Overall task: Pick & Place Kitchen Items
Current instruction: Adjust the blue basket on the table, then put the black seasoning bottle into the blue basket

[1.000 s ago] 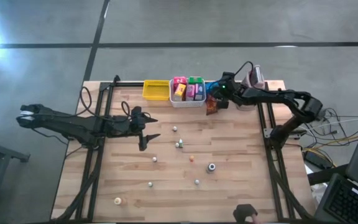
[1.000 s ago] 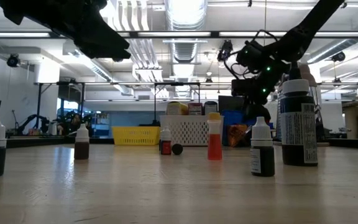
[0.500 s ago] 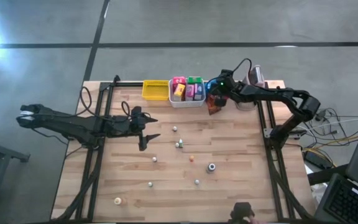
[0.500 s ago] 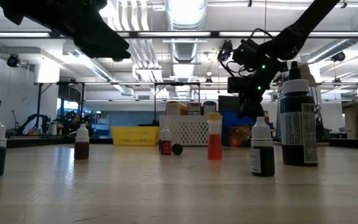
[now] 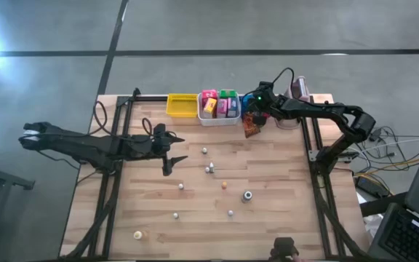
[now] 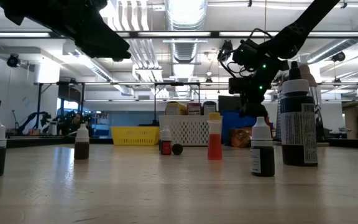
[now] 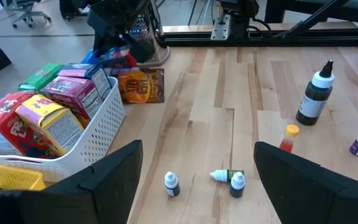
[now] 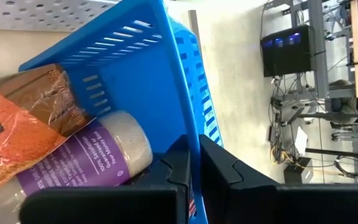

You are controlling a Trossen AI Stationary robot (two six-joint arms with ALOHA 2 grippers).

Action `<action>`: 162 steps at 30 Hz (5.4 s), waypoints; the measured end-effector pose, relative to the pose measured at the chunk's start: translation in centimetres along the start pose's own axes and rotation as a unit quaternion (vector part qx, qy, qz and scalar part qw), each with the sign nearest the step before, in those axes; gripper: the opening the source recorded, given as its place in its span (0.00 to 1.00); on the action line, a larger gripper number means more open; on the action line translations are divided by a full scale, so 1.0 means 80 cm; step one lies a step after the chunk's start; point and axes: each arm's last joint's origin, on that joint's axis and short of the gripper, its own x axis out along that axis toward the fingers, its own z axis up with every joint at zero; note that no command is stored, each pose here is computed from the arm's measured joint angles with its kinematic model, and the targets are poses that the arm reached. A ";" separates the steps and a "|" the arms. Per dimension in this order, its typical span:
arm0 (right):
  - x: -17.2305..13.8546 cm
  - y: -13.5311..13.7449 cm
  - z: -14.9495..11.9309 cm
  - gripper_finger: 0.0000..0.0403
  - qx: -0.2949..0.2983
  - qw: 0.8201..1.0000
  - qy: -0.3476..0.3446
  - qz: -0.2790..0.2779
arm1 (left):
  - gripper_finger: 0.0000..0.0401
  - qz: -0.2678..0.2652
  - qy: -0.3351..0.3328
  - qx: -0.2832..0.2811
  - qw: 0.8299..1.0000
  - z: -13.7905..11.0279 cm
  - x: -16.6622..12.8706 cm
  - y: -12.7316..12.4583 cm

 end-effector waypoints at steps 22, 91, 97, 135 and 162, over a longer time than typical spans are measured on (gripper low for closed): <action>-0.016 -0.064 -0.003 0.02 0.071 0.985 0.020 0.157 | 0.78 0.000 0.001 -0.002 1.000 0.000 0.000 0.000; -0.107 -0.021 0.023 0.05 0.165 0.930 0.121 0.306 | 0.78 0.002 0.004 0.009 1.000 -0.001 0.000 0.001; -0.098 0.017 -0.008 0.02 0.181 0.935 0.110 0.284 | 0.78 0.002 -0.010 0.011 1.000 0.003 0.000 0.001; -0.039 0.026 -0.027 0.02 0.119 0.972 0.088 0.183 | 0.78 0.026 -0.062 -0.020 0.998 0.018 -0.017 0.008; -0.201 0.007 0.053 0.02 -0.194 0.944 -0.230 0.134 | 0.78 0.054 -0.062 -0.029 0.996 0.018 -0.017 0.011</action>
